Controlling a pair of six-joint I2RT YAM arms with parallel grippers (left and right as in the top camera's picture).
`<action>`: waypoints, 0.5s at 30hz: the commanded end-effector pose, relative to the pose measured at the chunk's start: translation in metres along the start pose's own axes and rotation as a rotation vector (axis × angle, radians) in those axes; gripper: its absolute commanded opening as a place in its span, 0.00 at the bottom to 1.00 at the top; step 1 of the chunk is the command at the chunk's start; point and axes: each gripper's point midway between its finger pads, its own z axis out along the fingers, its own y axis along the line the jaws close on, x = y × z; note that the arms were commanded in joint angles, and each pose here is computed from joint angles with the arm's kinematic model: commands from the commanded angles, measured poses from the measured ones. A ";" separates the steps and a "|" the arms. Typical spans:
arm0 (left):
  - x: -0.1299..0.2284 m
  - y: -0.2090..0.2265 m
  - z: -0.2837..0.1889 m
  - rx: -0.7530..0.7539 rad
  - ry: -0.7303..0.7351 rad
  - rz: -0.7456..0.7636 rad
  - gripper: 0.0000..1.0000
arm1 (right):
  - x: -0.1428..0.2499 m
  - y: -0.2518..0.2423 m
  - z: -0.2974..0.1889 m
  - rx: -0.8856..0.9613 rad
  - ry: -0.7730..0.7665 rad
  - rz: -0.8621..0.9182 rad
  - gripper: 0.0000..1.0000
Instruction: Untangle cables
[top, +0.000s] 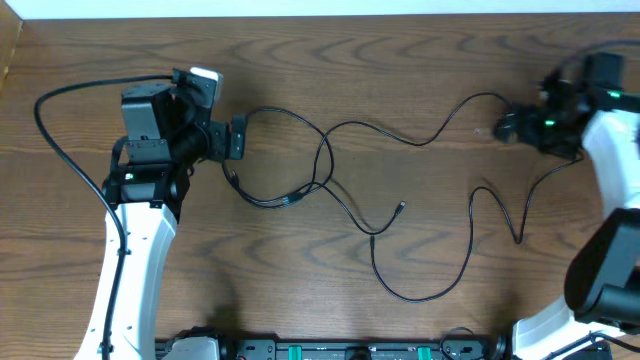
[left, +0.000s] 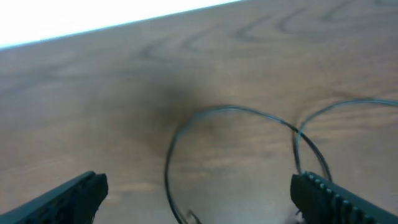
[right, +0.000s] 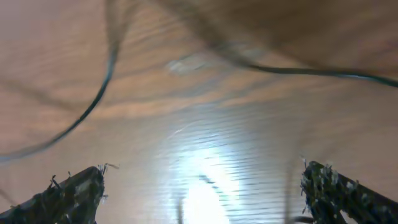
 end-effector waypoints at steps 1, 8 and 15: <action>0.008 -0.022 -0.004 0.122 0.027 -0.022 0.99 | 0.001 0.022 0.004 0.030 0.013 -0.188 0.99; 0.045 -0.074 -0.018 0.395 0.179 -0.161 0.99 | 0.000 0.067 0.012 0.015 -0.008 -0.290 0.99; 0.082 -0.105 -0.012 0.504 0.231 0.138 0.99 | -0.004 0.100 0.016 -0.015 -0.048 -0.356 0.99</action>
